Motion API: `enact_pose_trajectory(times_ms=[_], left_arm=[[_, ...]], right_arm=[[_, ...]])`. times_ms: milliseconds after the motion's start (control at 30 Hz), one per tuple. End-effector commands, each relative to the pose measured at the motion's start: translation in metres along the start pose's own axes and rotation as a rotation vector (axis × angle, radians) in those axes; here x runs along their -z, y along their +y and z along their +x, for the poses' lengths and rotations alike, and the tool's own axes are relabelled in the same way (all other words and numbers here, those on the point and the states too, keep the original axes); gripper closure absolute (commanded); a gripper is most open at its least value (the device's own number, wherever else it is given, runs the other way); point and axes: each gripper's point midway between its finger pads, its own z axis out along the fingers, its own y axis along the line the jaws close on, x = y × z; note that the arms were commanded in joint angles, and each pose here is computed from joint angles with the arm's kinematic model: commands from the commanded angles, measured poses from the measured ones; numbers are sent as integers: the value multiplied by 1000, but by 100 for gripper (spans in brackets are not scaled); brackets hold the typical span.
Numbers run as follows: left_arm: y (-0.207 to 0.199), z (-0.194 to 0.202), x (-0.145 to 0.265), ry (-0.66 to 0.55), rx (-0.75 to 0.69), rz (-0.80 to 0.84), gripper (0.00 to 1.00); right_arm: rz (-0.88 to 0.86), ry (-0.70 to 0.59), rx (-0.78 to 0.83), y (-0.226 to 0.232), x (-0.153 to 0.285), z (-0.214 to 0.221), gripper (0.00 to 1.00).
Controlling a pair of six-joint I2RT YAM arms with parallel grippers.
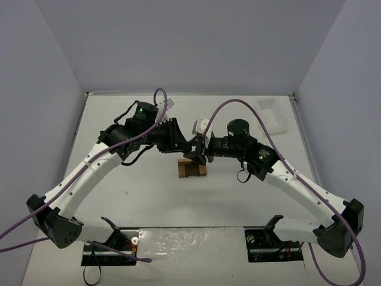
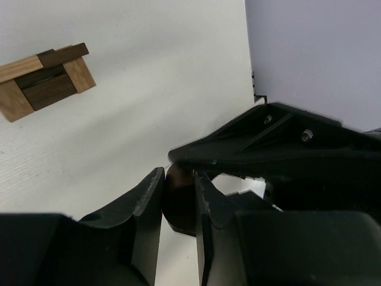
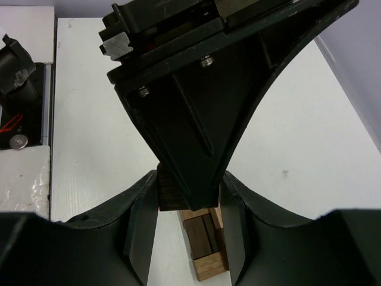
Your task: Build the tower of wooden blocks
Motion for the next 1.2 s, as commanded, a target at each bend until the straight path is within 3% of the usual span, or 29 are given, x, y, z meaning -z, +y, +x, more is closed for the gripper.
enact_pose_trajectory(times_ms=[0,200,400,667,1167], left_arm=[[7,-8,18,-86,-107,-55,100],[90,-5,44,-157,-258,-416,100],[190,16,56,-183,-221,-802,100],[270,45,47,-124,-156,-1105,100],[333,77,5,-119,-27,-1242,86]], right_arm=[[57,-75,37,-11,1,-26,36],[249,34,-115,-30,19,5,2],[499,127,-233,-49,56,31,0],[672,162,-331,-53,92,47,0],[673,132,-354,-26,129,50,0]])
